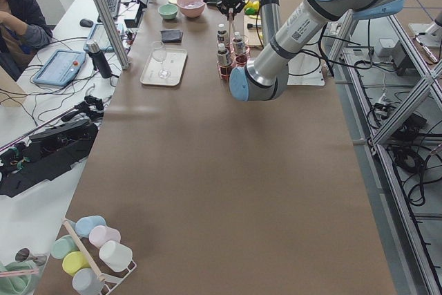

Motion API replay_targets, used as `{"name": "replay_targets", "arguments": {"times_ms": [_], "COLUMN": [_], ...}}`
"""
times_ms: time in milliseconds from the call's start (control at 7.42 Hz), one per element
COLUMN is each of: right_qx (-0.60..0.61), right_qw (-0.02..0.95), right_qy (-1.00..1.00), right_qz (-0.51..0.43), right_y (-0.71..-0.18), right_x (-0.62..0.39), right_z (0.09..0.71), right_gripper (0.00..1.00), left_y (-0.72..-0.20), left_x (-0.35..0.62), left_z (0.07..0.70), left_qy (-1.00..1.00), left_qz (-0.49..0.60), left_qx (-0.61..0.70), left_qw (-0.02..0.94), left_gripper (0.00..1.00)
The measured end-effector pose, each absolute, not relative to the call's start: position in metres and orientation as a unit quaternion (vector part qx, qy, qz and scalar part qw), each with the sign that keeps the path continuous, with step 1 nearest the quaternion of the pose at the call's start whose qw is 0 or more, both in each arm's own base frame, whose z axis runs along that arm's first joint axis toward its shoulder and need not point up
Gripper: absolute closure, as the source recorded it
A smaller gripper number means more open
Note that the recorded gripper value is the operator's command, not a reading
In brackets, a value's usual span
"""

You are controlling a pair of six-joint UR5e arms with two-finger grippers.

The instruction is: Take tea from basket to plate

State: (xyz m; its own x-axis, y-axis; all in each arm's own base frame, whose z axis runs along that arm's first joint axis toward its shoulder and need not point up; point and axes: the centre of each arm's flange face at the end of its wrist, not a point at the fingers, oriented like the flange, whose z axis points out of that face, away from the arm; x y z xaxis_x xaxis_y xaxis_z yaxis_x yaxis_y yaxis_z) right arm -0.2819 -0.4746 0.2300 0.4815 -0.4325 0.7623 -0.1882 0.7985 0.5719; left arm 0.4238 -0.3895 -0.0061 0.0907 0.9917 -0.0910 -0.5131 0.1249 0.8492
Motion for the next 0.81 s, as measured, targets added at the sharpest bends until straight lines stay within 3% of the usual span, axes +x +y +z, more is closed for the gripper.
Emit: {"name": "replay_targets", "arguments": {"times_ms": [808], "right_qx": [0.332], "right_qw": [0.800], "right_qy": [-0.498], "right_qz": [-0.045], "right_y": [-0.380], "right_x": [-0.369], "right_z": [0.193], "right_gripper": [0.01], "left_y": [-0.391], "left_x": [0.425], "left_z": [-0.004], "left_qy": [0.358], "left_qz": [0.572], "left_qx": [0.331], "left_qw": [0.660], "left_gripper": [1.00]}}
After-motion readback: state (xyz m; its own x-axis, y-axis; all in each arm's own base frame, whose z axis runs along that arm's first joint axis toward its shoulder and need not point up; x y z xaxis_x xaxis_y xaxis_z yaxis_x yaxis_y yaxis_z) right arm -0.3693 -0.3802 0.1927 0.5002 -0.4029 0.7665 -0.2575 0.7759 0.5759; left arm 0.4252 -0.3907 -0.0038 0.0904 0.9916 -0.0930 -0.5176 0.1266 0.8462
